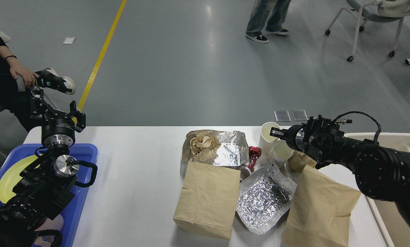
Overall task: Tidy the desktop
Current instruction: 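Lower the right gripper onto the farther white paper cup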
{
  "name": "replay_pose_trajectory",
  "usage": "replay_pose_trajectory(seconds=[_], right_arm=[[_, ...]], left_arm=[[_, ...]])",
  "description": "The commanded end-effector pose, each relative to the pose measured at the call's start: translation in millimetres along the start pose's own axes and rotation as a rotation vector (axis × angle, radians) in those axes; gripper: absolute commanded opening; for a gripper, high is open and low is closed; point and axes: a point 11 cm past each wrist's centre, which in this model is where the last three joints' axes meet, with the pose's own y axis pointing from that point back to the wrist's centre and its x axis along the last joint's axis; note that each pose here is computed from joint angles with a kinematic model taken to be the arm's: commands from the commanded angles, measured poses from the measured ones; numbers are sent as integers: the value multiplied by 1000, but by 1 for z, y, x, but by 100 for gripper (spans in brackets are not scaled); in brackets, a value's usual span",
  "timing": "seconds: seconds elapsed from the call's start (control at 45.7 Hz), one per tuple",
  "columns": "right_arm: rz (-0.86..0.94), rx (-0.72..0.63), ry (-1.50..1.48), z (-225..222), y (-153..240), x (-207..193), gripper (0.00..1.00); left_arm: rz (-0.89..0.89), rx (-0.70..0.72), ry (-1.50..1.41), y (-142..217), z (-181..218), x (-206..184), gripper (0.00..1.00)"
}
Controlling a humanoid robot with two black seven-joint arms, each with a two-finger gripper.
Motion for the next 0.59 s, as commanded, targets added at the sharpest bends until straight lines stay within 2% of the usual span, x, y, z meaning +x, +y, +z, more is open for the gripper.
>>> replay_pose_trajectory(seconds=[0.0,0.263,0.416,0.57], right_arm=[[-1,3,-3,-2,0,0,0],[19,21,-3,-12,5,19,0],[93,24,-16,-13,28,75,0],[175,40,-53,-13,88,156,0]], left_arm=[[0,0,0,0,0,0,97],[0,0,0,0,0,0,97],[0,0,0,0,0,0,97],[1,0,1,0,0,0,97]])
